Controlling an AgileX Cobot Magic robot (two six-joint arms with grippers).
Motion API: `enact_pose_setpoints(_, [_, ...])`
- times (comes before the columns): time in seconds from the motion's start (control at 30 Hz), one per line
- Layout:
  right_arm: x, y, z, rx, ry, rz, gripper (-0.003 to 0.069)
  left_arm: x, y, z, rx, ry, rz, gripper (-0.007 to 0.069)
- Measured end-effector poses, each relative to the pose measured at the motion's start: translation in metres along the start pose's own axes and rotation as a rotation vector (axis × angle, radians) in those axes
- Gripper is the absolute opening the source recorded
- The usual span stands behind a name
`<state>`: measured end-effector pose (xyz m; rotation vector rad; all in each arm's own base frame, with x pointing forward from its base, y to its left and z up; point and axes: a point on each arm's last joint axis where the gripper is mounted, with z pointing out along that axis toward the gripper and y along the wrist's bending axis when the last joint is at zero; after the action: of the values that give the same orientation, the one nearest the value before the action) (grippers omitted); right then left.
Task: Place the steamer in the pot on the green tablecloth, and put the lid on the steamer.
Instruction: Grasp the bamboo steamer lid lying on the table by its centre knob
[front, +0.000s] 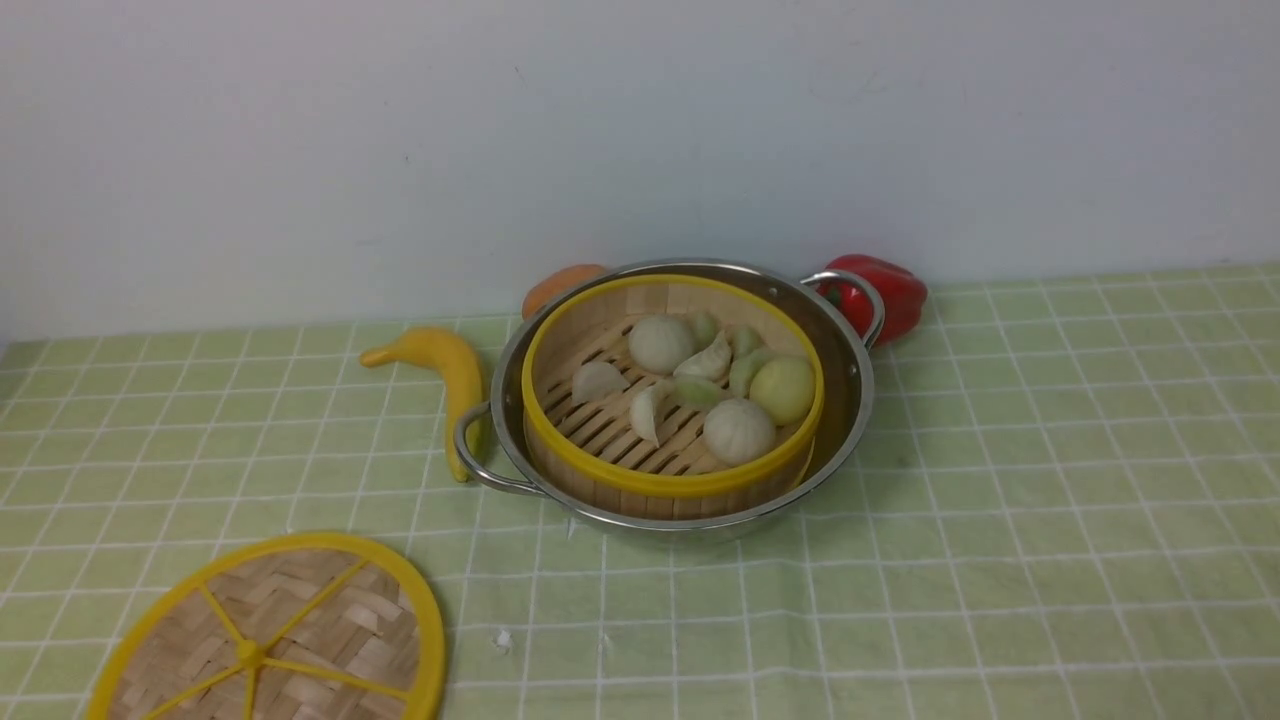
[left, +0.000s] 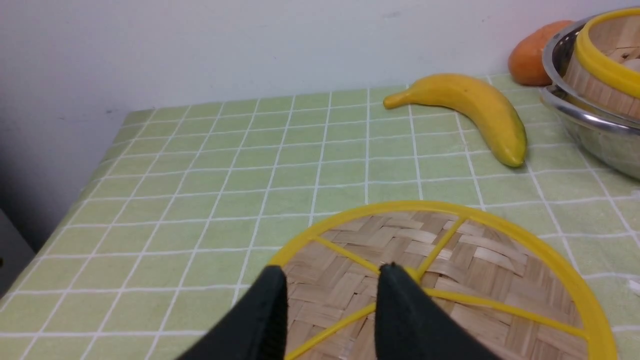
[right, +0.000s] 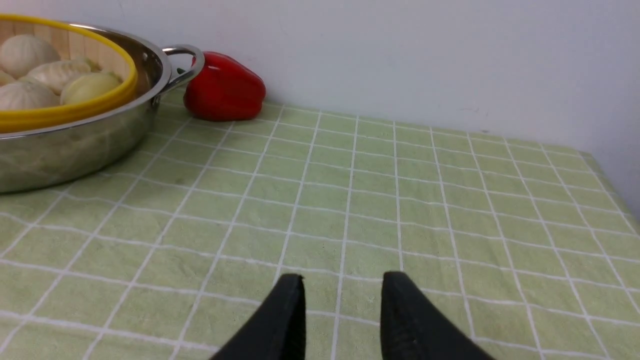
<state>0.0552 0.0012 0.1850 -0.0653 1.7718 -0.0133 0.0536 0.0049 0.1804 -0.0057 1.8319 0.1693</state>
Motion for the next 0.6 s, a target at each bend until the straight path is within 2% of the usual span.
enact_pose_setpoints(0.6, [0.0,0.0002,0.0,-0.002,0.0,0.016,0.0239,0.0,0.0,0.0,0.0,0.0,0.0,0.0243])
